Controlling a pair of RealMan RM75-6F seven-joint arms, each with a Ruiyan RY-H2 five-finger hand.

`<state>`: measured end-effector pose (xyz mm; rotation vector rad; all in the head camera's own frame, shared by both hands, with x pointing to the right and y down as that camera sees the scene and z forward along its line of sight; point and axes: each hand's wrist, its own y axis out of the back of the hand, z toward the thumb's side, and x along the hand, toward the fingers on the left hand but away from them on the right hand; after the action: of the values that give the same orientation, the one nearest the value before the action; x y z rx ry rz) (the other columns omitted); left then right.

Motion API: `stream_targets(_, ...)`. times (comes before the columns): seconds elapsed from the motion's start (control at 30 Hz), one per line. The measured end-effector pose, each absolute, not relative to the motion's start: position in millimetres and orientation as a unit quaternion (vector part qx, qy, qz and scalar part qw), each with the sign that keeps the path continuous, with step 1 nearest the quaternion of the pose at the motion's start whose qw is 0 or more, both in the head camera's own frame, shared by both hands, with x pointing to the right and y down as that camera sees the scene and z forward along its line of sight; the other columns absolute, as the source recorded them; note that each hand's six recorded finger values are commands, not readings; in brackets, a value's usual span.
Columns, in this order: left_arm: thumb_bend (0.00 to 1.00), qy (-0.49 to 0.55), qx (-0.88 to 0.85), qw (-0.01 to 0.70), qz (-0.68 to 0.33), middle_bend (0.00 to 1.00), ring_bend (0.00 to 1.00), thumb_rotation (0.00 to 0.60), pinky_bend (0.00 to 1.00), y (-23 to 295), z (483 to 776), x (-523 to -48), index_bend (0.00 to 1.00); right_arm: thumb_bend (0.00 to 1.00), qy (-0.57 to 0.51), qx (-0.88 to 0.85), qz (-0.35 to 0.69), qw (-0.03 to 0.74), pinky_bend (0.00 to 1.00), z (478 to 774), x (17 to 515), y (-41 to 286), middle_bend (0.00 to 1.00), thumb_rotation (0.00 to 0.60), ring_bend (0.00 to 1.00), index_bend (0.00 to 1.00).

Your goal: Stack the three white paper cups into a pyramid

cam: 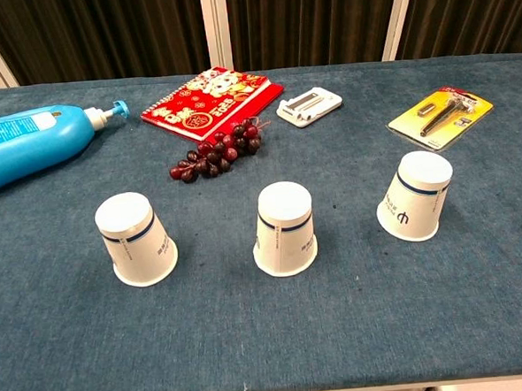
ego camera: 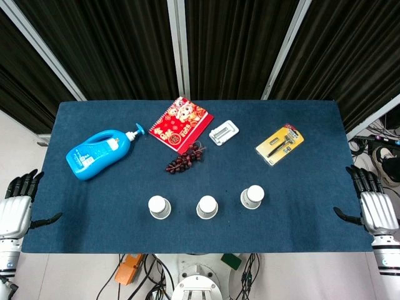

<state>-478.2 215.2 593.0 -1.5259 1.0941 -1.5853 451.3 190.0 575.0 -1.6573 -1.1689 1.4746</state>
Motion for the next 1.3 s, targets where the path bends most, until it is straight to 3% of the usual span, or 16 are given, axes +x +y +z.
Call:
stream_targets(0.33,0.07,0.421,-0.583,0.363,-0.592,0.03,0.00,0.509,0.00,216,588,-468,0.01,0.30,-0.449,-0.639,0.542,0.309,0.00,568,442,182,0.09,0.600,0.00,0.00)
stream_targets(0.7,0.13,0.346,-0.702,0.373,-0.498,0.08,0.00,0.503,0.00,194,603,-384,0.19,0.30,-0.475,-0.621,0.529,0.330,0.00,540,444,165,0.09,0.600,0.00,0.00)
stream_targets(1.17,0.12,0.229,-0.808,0.322,-0.437,0.08,0.00,0.383,0.00,197,652,-278,0.19,0.30,-0.477,-0.622,0.527,0.329,0.00,539,443,160,0.09,0.600,0.00,0.00)
stream_targets(1.3,0.12,0.217,-0.809,0.322,-0.441,0.13,0.00,0.376,0.00,195,663,-265,0.20,0.30,-0.476,-0.622,0.526,0.331,0.00,539,442,158,0.09,0.600,0.00,0.00)
